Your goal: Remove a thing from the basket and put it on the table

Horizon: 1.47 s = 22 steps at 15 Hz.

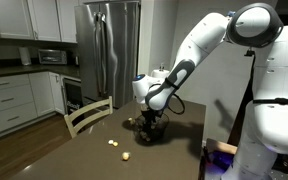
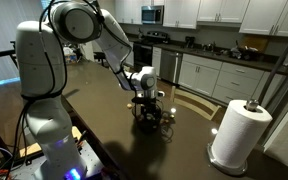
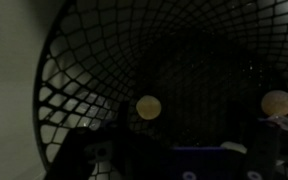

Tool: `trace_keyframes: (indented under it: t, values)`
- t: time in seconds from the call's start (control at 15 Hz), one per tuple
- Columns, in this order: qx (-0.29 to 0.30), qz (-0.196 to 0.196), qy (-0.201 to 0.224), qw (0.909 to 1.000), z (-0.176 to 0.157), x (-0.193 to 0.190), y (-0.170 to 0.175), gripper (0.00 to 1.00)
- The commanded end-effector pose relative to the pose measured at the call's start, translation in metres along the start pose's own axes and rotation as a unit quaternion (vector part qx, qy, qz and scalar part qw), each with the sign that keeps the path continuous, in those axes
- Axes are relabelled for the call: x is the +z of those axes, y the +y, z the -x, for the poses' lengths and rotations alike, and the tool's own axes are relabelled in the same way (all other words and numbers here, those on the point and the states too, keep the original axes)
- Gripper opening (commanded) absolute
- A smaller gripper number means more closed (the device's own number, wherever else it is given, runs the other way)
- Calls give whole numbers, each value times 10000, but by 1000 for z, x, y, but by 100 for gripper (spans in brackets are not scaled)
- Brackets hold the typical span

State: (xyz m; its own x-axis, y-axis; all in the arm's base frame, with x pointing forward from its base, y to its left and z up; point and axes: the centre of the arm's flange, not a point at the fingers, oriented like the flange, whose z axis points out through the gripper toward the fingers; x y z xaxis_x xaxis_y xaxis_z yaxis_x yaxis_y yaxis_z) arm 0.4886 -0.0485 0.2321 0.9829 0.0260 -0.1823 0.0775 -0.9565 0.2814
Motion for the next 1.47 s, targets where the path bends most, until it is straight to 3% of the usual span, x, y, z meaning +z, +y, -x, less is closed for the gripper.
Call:
trace_keyframes:
  t: [0.0,0.27,0.4,0.47,0.53,1.13,1.4]
  values:
    - [18,35,-26,10000,-5,19,-7,91]
    - [-35,-96,-115,9999,-8,32,-9,98]
    - [10,5,-112,9999,-7,31,-9,93]
    - [28,31,-107,9999,-7,31,-8,71]
    - [23,44,-106,9999,-6,31,-8,69]
    - [45,36,0,10000,-8,19,0,11]
    - [29,52,56,10000,-4,8,-1,1]
